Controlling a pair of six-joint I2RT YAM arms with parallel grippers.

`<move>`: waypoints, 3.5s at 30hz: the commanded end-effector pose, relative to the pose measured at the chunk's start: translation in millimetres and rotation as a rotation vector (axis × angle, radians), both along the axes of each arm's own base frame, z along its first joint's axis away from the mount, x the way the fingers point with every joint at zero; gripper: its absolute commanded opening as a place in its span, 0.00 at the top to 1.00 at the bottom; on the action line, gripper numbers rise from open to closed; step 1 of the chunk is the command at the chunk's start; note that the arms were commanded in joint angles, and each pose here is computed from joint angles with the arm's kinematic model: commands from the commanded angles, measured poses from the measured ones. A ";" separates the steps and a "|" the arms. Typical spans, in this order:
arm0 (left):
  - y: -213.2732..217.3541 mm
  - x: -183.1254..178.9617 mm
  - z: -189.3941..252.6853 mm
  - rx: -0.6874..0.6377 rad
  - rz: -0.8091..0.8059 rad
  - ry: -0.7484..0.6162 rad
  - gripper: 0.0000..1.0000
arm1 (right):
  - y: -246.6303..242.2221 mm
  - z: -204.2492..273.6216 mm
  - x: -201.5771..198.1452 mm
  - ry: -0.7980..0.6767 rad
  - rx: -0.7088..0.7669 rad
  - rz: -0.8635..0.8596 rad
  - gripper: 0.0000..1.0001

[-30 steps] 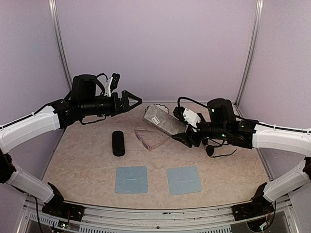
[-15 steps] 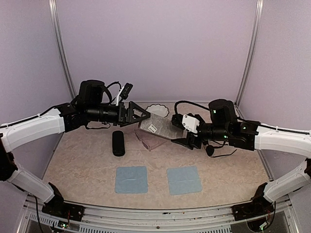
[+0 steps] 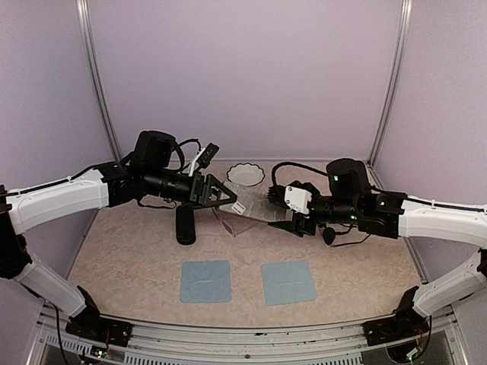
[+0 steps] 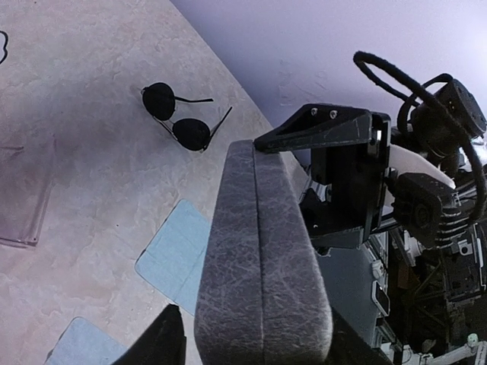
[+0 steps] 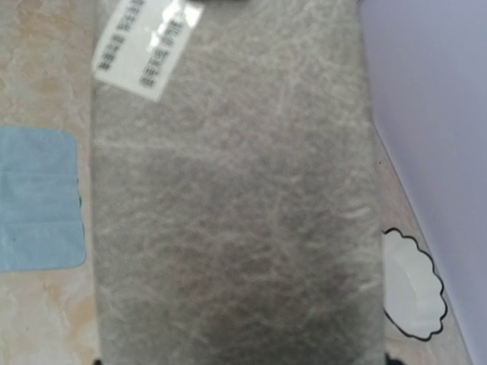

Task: Organize the sunglasses
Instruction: Pass from the right arm to the left, then pass from the left arm to the right, then pass from the right arm to the left

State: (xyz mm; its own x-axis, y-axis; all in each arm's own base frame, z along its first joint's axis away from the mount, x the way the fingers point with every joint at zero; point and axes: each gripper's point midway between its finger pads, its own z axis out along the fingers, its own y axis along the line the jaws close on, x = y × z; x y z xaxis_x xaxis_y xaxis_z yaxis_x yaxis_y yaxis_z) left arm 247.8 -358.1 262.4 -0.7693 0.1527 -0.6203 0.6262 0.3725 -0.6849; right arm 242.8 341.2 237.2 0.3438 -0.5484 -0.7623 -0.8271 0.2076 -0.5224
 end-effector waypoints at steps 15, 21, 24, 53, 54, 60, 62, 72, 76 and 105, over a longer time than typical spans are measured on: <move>-3.9 2.6 -1.5 0.051 -0.030 -0.022 1.00 | -5.2 19.4 0.0 -0.033 0.057 -0.041 0.26; 1.1 -1.4 -5.6 0.073 -0.053 -0.076 1.00 | -18.9 38.7 -8.2 0.069 0.087 -0.030 0.04; 3.4 -8.5 -0.9 0.067 -0.099 -0.135 1.00 | -27.9 51.4 -10.0 0.192 0.146 -0.024 0.02; 12.4 -76.2 47.8 -0.057 -0.405 -0.331 1.00 | 11.5 30.0 -68.0 0.988 0.104 0.365 0.36; 12.1 -76.0 48.4 -0.059 -0.405 -0.332 1.00 | 11.5 30.1 -68.9 0.993 0.102 0.370 0.40; 11.2 -73.9 48.4 -0.058 -0.399 -0.337 1.00 | 11.1 37.5 -74.9 1.001 0.102 0.398 0.60; 11.2 -72.8 47.2 -0.052 -0.393 -0.338 1.00 | 10.0 38.6 -74.7 0.995 0.099 0.390 0.64; 19.0 -49.8 48.9 -0.022 -0.263 -0.360 0.48 | 3.1 58.6 -69.0 0.919 0.116 0.307 1.00; 32.7 -28.1 59.6 -0.042 -0.118 -0.377 0.09 | -2.4 63.2 -59.7 0.854 0.124 0.199 1.00; 36.6 45.2 39.2 -0.413 0.468 0.011 0.01 | 58.4 74.0 30.6 0.310 0.406 -0.571 1.00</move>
State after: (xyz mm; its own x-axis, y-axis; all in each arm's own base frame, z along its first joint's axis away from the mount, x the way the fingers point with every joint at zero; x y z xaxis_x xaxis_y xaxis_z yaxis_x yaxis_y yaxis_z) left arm 283.6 -319.9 291.4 -0.7220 -0.3825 -0.5765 0.4607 0.3559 -0.8131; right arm 270.6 385.6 275.8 -0.2092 -0.3839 -0.8994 -0.6618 0.7327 -0.1588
